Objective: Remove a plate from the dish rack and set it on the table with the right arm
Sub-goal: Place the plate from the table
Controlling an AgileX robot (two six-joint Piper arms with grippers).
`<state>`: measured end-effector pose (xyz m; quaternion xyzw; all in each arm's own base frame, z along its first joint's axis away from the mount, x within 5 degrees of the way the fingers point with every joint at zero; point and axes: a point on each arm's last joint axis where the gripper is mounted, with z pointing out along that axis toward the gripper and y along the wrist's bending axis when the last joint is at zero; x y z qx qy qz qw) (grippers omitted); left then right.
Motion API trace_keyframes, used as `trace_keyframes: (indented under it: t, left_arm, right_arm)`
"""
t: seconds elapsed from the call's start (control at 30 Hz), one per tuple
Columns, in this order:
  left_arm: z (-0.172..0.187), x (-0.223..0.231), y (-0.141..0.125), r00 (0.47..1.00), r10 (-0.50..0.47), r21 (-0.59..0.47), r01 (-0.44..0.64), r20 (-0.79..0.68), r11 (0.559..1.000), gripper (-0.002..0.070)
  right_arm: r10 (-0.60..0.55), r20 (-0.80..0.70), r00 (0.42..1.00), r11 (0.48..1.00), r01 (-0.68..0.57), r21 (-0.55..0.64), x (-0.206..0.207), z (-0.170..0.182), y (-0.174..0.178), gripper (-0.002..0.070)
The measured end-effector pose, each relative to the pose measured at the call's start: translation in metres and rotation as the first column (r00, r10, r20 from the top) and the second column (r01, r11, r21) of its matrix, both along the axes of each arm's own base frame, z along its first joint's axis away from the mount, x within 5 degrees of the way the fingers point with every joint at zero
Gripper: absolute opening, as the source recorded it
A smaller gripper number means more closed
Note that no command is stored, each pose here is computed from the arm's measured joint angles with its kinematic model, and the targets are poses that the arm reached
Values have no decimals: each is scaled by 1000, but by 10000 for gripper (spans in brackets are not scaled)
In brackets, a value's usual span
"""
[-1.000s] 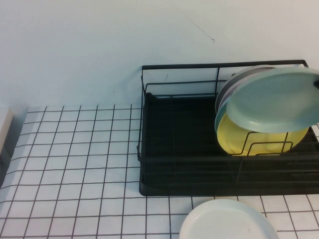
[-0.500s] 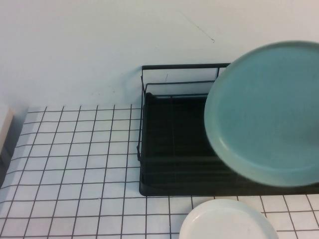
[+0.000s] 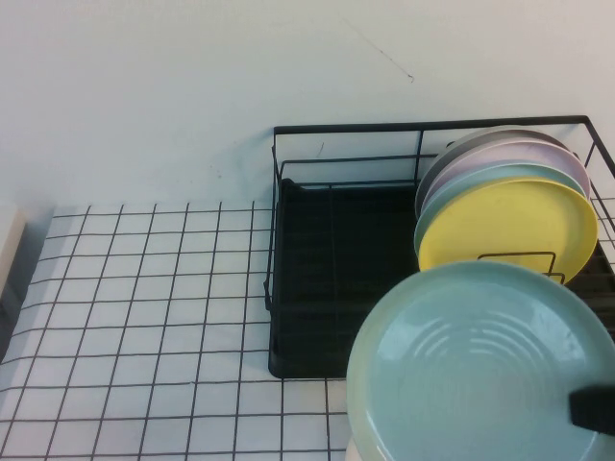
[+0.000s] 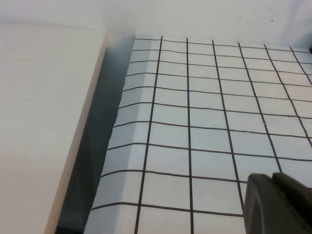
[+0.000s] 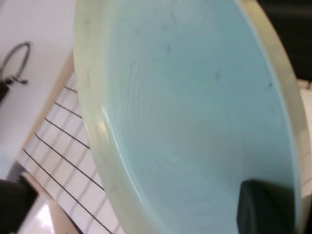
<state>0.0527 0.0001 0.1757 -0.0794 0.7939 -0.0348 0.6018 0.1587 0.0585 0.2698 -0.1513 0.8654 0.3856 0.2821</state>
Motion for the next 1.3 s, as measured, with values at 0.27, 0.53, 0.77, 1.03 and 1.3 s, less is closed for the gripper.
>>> trace_keyframes:
  t: [0.27, 0.53, 0.77, 1.03, 1.3]
  left_arm:
    - [0, 0, 0, 1000, 0, 0, 0, 0, 1000, -3]
    - [0, 0, 0, 1000, 0, 0, 0, 0, 1000, -3]
    - [0, 0, 0, 1000, 0, 0, 0, 0, 1000, -3]
    - [0, 0, 0, 1000, 0, 0, 0, 0, 1000, -3]
    - [0, 0, 0, 1000, 0, 0, 0, 0, 1000, -3]
  right_arm:
    - [-5, -32, 999, 992, 1, -123, 11, -34, -8, 89]
    - [15, -121, 993, 984, -36, -174, 30, -64, -12, 89]
    - [72, -111, 991, 981, -90, -171, 45, -87, -12, 95]
    - [149, -107, 983, 975, -164, -151, 51, -101, -10, 238]
    - [203, -72, 977, 968, -211, -135, 52, -97, -8, 339]
